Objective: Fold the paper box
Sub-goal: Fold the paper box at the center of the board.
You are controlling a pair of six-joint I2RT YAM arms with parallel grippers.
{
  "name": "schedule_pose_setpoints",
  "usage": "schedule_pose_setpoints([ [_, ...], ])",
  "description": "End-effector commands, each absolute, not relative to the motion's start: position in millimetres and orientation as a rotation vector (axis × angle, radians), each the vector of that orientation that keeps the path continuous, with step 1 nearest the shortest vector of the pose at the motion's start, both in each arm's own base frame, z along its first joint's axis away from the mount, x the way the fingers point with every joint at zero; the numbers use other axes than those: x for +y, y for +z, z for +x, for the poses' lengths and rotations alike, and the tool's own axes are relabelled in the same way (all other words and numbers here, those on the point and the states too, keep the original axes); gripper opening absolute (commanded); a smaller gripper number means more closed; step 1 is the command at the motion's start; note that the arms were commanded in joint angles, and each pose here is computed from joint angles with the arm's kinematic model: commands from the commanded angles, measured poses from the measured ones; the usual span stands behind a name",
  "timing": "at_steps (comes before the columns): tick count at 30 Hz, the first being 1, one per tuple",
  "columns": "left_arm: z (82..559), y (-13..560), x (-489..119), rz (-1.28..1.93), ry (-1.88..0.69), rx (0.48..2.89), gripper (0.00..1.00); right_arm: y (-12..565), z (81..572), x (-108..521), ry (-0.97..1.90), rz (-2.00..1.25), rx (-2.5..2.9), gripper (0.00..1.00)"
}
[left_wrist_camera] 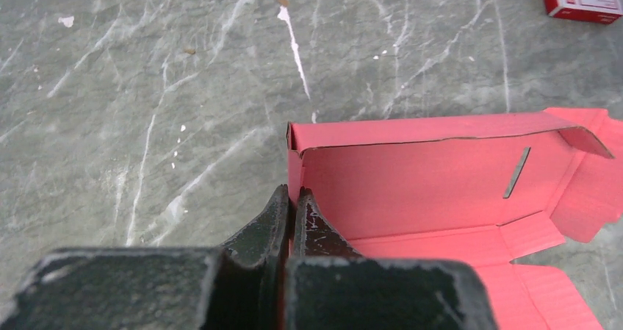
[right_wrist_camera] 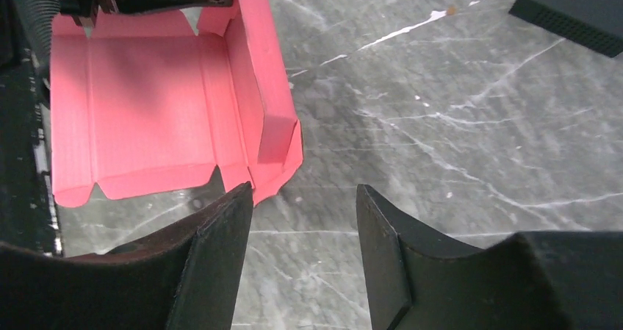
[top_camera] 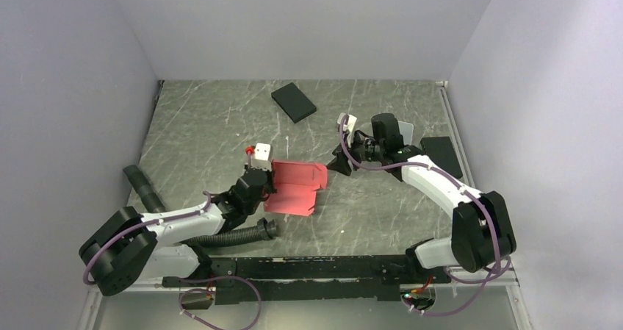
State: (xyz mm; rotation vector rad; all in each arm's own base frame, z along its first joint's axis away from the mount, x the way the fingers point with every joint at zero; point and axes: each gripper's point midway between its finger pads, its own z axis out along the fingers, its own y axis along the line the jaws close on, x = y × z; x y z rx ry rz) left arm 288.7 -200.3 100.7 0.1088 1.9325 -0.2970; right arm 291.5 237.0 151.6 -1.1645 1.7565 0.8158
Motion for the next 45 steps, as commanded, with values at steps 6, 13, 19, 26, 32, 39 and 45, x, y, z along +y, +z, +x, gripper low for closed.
schedule_pose_setpoints([
  [6, 284.4, 138.1, -211.5, 0.134, -0.314, 1.736, 0.00, 178.5, 295.0, 239.5, 0.763, -1.218, 1.632, 0.49],
  [13, 281.0, 136.8, -232.0, 0.234, -0.340, 1.727, 0.00, 165.1, 285.5, 238.7, 0.587, -1.461, 1.531, 0.51],
  [19, 274.1, 141.3, -237.9, 0.322, -0.367, 1.711, 0.00, 164.8, 269.5, 230.8, 0.492, -1.638, 1.351, 0.52],
  [26, 267.2, 144.9, -243.9, 0.382, -0.407, 1.704, 0.00, 161.8, 246.1, 241.2, 0.565, -1.732, 1.248, 0.51],
  [32, 263.1, 145.9, -248.0, 0.409, -0.436, 1.704, 0.00, 155.9, 235.4, 246.2, 0.569, -1.797, 1.197, 0.49],
  [39, 260.7, 149.5, -256.1, 0.433, -0.476, 1.693, 0.00, 149.1, 229.7, 253.9, 0.565, -1.838, 1.176, 0.47],
  [45, 256.9, 151.4, -263.7, 0.446, -0.530, 1.683, 0.00, 144.2, 223.4, 259.3, 0.570, -1.873, 1.153, 0.40],
])
